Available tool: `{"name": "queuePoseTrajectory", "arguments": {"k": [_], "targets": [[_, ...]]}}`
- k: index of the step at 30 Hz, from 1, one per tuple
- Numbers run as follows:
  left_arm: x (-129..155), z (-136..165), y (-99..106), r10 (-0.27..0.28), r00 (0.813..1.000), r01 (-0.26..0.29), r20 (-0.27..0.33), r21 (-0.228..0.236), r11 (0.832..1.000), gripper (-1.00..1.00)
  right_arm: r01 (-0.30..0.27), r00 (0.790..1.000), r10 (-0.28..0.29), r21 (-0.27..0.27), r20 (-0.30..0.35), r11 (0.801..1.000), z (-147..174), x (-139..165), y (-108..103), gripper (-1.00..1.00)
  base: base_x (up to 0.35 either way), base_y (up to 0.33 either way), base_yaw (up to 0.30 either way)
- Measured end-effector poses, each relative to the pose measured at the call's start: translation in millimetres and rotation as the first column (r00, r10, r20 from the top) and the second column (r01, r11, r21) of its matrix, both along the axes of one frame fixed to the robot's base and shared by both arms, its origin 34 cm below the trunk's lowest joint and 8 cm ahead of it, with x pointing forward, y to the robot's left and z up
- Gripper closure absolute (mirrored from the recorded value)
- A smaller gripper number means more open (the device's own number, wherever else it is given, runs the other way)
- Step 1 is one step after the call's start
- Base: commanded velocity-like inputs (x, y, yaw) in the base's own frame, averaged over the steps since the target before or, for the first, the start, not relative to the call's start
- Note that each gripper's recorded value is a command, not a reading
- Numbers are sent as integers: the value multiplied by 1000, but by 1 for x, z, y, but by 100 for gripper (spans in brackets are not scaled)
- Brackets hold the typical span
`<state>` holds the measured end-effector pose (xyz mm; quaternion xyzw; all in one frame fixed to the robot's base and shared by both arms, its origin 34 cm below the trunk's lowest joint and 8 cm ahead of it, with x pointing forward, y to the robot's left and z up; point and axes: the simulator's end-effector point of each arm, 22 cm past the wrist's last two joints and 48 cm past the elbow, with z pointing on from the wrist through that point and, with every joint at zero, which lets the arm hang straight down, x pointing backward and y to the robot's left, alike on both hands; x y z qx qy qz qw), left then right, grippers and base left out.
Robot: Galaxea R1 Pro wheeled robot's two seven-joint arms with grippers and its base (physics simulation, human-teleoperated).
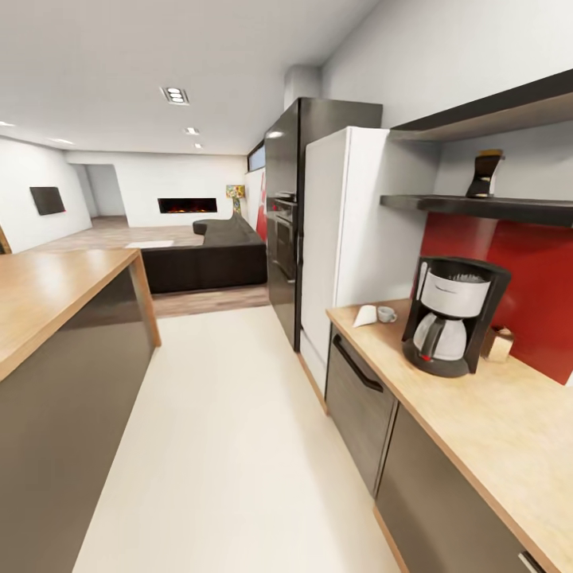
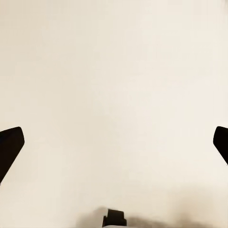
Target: Set up a coffee station on the kitchen countertop: keep the coffee maker on the countertop, move the bottle of coffee from the kitchen shelf to the counter next to the coffee maker, place a paper coffee filter on top of the coffee maker, put the saucer next to the coffee maker with the coffee cup on the saucer, and place the electric kettle next to the coffee maker.
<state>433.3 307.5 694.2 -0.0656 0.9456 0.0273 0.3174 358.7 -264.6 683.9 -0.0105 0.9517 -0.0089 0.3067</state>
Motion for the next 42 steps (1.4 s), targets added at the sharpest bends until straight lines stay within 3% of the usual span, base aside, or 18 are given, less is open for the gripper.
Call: {"name": "queuePoseTrajectory", "arguments": {"k": [42], "targets": [[0,0,0,0,1000,0,0,1,1000,-100,0,1000,0,0,0,1000,0,0,0,-100,336,76,0]]}}
